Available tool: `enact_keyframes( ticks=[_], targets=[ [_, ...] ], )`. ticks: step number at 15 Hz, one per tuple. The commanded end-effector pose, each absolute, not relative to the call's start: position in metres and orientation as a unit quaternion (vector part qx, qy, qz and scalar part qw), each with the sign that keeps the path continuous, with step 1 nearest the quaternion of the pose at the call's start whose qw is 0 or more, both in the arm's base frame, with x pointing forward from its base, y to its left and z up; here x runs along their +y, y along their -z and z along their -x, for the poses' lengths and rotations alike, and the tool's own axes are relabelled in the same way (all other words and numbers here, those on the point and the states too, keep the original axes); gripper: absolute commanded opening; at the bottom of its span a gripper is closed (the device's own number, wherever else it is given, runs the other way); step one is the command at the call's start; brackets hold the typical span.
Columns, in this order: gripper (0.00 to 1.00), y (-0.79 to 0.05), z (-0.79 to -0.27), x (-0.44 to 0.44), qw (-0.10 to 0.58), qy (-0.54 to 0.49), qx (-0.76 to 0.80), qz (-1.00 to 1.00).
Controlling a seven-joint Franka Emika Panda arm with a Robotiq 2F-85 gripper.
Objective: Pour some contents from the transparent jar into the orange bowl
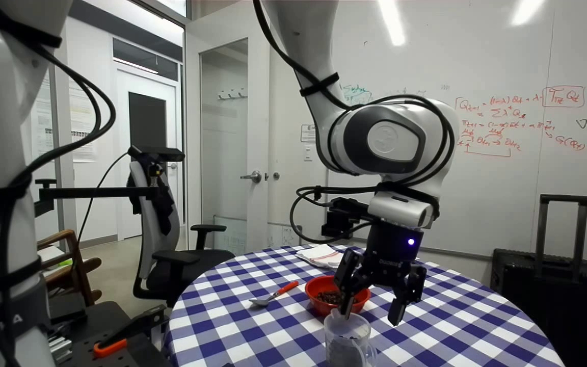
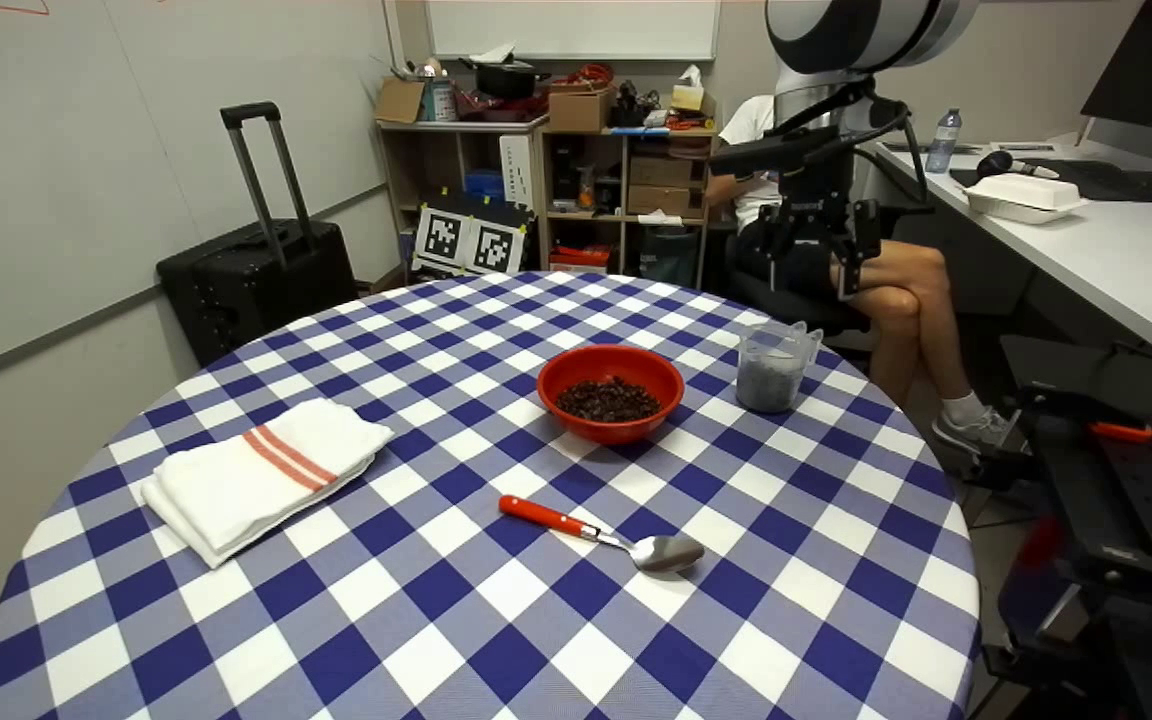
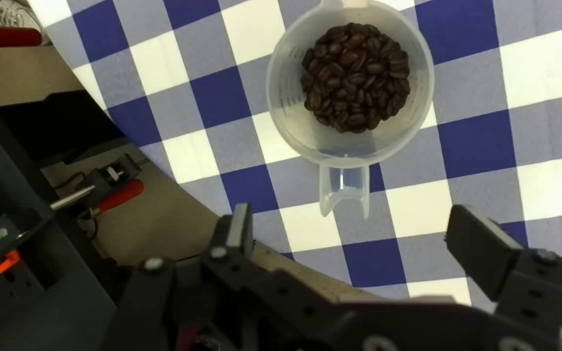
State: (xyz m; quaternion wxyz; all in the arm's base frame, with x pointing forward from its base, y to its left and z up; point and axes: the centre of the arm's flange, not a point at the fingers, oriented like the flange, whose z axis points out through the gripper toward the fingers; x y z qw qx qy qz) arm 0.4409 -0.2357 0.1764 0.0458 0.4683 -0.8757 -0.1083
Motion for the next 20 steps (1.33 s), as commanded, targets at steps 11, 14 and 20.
enact_keyframes(
  ticks=[11,14,20],
  targets=[
    [1.00,-0.125,-0.460,-0.246,0.044,0.154,-0.853,-0.496],
    [0.67,-0.122,-0.462,-0.244,0.038,0.158,-0.855,-0.493],
    [0.22,-0.123,-0.465,-0.244,0.040,0.160,-0.854,-0.493]
  ],
)
